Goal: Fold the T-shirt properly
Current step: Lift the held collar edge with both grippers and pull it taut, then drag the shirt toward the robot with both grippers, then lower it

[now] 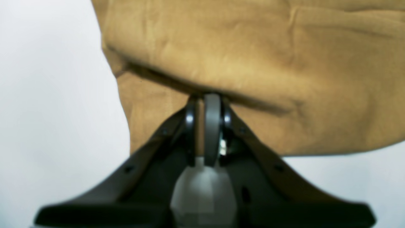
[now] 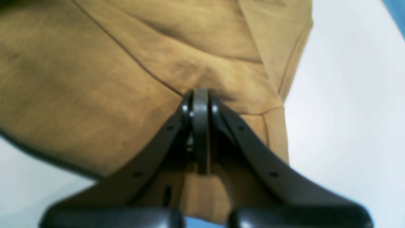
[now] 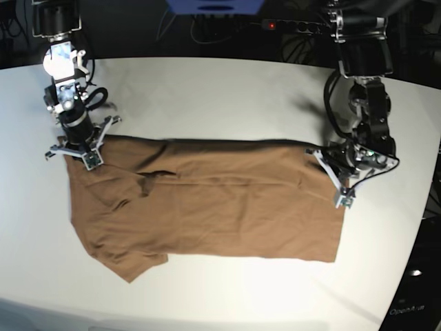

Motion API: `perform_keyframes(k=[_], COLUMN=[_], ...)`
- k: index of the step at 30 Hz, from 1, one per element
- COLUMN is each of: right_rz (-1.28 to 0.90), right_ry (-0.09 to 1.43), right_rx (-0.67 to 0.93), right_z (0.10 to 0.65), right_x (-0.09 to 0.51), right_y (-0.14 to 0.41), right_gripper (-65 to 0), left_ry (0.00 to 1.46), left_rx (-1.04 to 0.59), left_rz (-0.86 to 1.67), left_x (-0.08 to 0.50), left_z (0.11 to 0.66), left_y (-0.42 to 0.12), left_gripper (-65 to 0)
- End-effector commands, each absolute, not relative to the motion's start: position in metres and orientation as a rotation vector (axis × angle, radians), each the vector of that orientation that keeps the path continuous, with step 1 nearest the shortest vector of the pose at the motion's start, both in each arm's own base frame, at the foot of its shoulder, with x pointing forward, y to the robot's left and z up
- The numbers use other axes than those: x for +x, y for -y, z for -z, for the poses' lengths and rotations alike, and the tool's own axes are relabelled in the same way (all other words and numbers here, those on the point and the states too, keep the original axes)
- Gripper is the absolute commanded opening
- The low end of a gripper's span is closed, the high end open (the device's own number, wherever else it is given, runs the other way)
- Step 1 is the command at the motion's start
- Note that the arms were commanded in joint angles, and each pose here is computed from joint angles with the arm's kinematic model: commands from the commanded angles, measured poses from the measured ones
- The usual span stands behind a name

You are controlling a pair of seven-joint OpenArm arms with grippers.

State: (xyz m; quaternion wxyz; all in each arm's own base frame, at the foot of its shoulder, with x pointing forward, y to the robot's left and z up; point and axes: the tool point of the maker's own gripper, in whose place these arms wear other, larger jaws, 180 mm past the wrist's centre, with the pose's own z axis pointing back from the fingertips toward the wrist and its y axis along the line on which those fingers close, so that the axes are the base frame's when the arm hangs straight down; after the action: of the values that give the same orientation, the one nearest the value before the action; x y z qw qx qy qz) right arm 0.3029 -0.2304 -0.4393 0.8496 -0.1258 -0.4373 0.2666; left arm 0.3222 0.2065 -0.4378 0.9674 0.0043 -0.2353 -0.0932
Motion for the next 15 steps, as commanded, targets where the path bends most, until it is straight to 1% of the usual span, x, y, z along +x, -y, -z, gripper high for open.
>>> perform_keyframes(k=[1,15], right_rz=[-0.575,-0.568], right_ry=[0.876,0.769], right_rx=[-0.271,-0.205], right_z=[0.445,0.48], right_x=[0.293,0.234], right_y=[0.237,0.223], right_gripper=[-64.4,-64.4], left_ry=[0.419,0.265], left_rx=[0.035,0.057], left_rz=[0.197,0.203], left_x=[0.308,0.233], left_z=[0.445,0.481], left_y=[-0.218,-0.237], left_gripper=[-61.4,-61.4])
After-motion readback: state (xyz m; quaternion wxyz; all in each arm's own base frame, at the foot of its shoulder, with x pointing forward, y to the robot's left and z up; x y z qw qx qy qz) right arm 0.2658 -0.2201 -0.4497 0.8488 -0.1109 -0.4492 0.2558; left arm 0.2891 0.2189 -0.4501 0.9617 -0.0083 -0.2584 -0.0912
